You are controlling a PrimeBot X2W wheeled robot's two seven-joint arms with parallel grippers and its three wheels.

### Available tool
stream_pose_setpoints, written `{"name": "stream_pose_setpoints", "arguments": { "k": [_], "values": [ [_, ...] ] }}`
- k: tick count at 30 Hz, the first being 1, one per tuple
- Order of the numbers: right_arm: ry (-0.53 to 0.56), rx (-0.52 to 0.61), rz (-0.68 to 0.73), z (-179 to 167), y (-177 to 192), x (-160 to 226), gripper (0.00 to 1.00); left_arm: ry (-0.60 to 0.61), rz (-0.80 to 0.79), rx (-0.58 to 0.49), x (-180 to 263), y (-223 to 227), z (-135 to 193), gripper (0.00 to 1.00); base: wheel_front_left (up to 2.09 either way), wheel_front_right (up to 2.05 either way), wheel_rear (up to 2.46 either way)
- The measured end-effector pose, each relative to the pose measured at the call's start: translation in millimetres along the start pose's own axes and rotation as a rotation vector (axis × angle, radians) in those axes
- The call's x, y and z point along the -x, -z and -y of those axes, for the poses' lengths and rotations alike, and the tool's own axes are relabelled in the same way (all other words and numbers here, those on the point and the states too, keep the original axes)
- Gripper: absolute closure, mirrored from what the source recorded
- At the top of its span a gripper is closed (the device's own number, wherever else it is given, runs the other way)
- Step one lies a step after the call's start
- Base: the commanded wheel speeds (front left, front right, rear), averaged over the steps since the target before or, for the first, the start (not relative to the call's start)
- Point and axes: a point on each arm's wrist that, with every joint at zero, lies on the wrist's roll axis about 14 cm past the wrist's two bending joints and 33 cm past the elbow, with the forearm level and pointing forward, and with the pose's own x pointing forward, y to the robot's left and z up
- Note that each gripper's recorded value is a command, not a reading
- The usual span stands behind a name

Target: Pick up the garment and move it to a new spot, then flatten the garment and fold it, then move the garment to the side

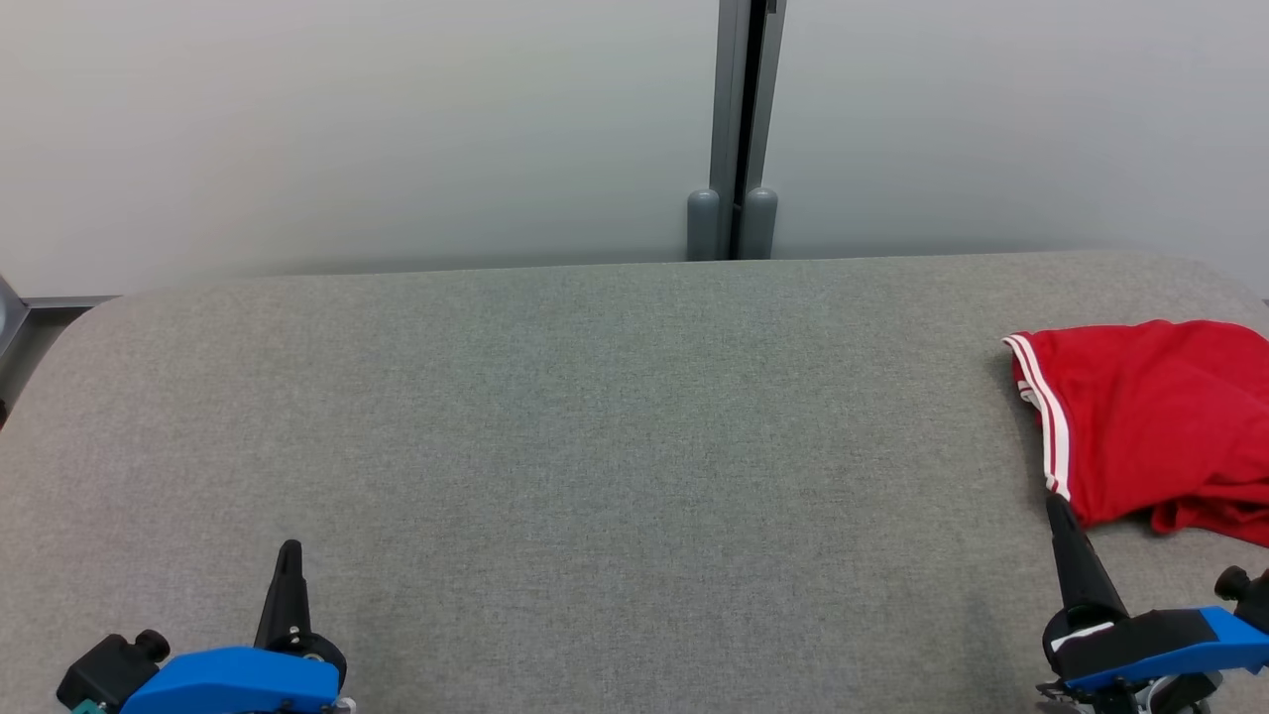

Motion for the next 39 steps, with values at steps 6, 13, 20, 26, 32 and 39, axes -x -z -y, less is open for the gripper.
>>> {"name": "stream_pose_setpoints", "arguments": {
  "k": [6,13,20,26,32,39],
  "values": [
    [-0.003,-0.076,0.002,-1,-1,-1,1.0,0.004,0.003,0.065,-2,-3,2,1.0,0.0,0.0,0.0],
    [-0.007,-0.159,0.004,-2,-1,-2,1.0,0.023,0.007,0.134,-5,-7,9,1.0,0.0,0.0,0.0],
    [-0.016,-0.234,0.006,-5,-3,-5,1.0,0.031,0.013,0.201,-6,-11,12,1.0,0.0,0.0,0.0],
    [-0.02,-0.297,0.006,-5,-3,-5,1.0,0.046,0.017,0.256,-8,-13,16,1.0,0.0,0.0,0.0],
    [-0.028,-0.357,0.009,-7,-4,-7,1.0,0.061,0.016,0.309,-10,-15,21,1.0,0.0,0.0,0.0],
    [-0.037,-0.422,0.013,-10,-6,-9,1.0,0.075,0.017,0.366,-11,-18,25,1.0,0.0,0.0,0.0]
  ]
}}
